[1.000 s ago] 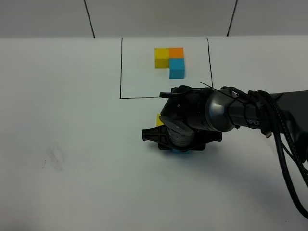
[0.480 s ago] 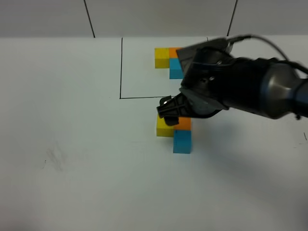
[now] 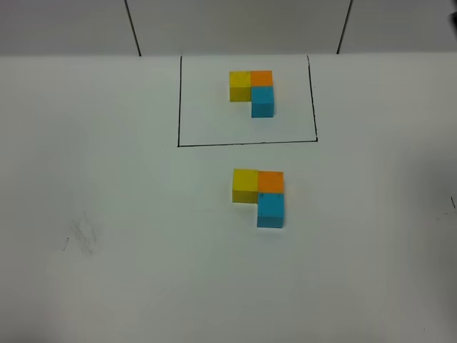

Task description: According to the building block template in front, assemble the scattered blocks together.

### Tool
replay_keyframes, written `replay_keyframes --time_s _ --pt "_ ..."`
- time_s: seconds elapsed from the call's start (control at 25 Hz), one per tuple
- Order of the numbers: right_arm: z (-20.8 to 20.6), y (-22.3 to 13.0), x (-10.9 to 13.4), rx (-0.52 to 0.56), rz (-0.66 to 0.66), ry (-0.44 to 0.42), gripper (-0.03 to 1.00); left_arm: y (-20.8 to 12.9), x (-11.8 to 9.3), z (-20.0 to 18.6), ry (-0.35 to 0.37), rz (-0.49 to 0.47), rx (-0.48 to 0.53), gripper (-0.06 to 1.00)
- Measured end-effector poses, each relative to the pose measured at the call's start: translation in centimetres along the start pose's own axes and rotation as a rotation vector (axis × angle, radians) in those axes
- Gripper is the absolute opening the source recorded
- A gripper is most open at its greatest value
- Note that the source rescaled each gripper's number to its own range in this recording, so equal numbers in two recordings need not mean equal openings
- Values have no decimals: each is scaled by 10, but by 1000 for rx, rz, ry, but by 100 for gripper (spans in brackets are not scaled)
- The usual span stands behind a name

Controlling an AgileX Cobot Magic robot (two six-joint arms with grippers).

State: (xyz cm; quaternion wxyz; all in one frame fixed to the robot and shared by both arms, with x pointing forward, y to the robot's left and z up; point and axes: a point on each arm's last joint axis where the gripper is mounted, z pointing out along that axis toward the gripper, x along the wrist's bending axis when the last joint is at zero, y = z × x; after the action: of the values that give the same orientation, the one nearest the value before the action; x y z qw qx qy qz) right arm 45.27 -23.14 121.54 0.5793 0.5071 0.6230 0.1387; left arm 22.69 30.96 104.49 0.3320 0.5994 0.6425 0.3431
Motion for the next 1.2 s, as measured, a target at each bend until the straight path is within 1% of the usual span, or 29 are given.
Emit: replay_keyframes --time_s 0.08,0.16,0.24,0.28,0.36,0.4,0.52,0.64,0.72,0.8,0.88,1.04,1.08,1.2 --pt "-17 -8 -45 -55 9 -87 99 0 0 0 0 0 0 69" --pt "-36 -20 -83 -97 13 -157 99 0 0 0 0 0 0 69" --pt "-61 -38 -119 -142 36 -195 99 0 0 0 0 0 0 69" --pt "-72 -48 -132 -160 46 -199 99 0 0 0 0 0 0 69" --pt "-98 -75 -160 -202 114 -176 99 0 0 0 0 0 0 69" --pt "-107 -88 -170 -219 148 -150 99 0 0 0 0 0 0 69" --pt "-138 -133 -190 -293 242 -4 99 0 0 0 0 0 0 69" --pt "-162 -169 -196 -384 326 177 99 0 0 0 0 0 0 69" --pt "-174 -186 -192 -434 350 294 99 0 0 0 0 0 0 69" --pt "-179 -194 -179 -450 338 401 99 0 0 0 0 0 0 69" --pt "-178 -195 -159 -421 303 473 98 0 0 0 0 0 0 69" --pt "-168 -199 -112 -318 231 574 97 0 0 0 0 0 0 69" --pt "-165 -201 -102 -309 227 588 96 0 0 0 0 0 0 69" --pt "-160 -205 -80 -331 254 595 96 0 0 0 0 0 0 69"
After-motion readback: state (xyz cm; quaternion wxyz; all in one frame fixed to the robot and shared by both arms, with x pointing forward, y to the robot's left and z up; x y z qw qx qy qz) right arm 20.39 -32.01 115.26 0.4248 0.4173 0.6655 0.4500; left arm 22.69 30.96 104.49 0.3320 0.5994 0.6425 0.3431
